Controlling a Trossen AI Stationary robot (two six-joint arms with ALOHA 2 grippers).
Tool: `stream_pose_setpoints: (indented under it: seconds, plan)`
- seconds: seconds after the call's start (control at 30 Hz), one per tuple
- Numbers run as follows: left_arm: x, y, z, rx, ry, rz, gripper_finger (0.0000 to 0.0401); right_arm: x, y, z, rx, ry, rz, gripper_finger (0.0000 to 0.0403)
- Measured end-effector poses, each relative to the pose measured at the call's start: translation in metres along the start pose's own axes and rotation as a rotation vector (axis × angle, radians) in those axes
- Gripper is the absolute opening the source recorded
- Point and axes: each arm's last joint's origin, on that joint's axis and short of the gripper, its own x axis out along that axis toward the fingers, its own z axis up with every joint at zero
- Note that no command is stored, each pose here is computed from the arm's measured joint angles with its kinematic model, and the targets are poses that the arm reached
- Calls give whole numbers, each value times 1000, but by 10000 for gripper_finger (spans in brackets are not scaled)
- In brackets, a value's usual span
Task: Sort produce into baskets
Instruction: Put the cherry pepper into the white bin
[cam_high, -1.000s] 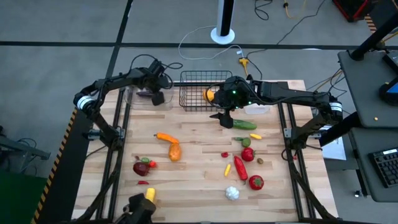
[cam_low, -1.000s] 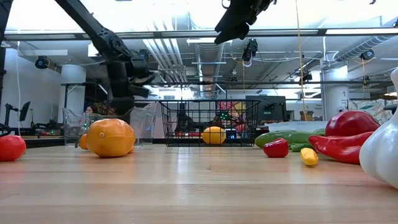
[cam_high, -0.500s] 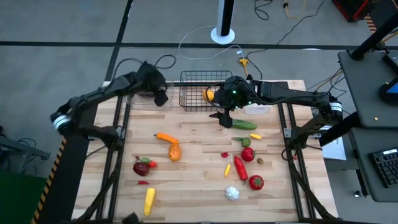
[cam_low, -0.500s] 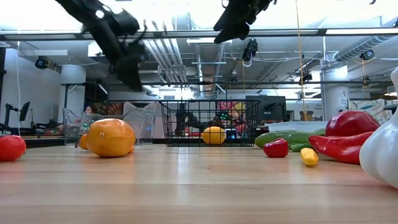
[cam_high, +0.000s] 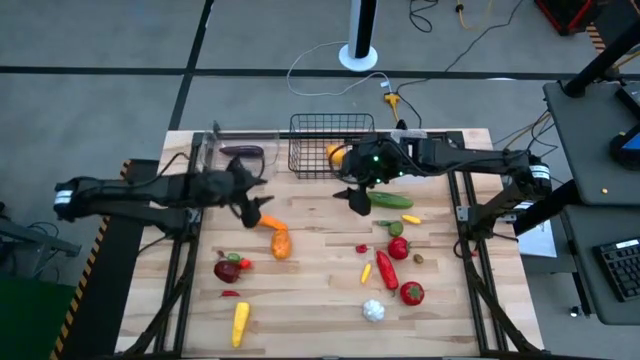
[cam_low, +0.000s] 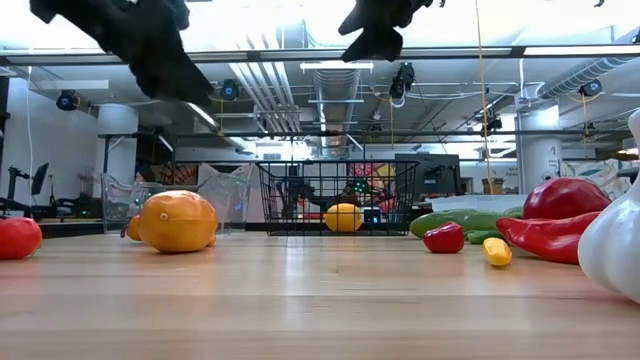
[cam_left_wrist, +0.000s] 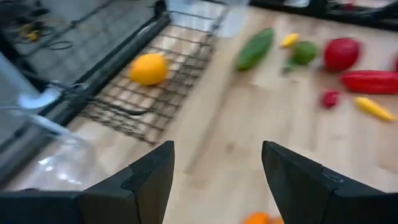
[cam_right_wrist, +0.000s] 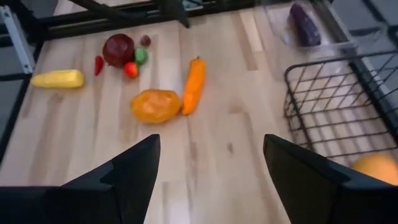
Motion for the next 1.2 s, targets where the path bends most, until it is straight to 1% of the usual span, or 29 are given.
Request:
stream_pose_setpoints:
  seconds: [0.17, 0.33, 0.47, 0.57, 0.83, 1.0, 1.2]
  plan:
    - [-6, -23, -10, -3, -32, -92, 224, 4, 20, -3, 51, 25, 48, 267]
    - [-10, -39, -11, -4, -43, -170, 224, 5, 37, -6, 136, 52, 84, 258]
    - [-14, -51, -6, 45, -113, -240, 224, 5, 49, -14, 225, 129, 90, 253]
    - [-17, -55, -3, 74, -158, -268, 224, 5, 58, -22, 272, 203, 83, 251]
    - [-20, -54, -1, 112, -185, -267, 224, 6, 72, -39, 398, 350, 8, 251]
    - [-20, -53, -1, 155, -193, -262, 224, 2, 74, -47, 513, 429, -42, 251]
    - [-20, -52, -1, 208, -209, -202, 224, 0, 79, -58, 643, 532, -123, 251]
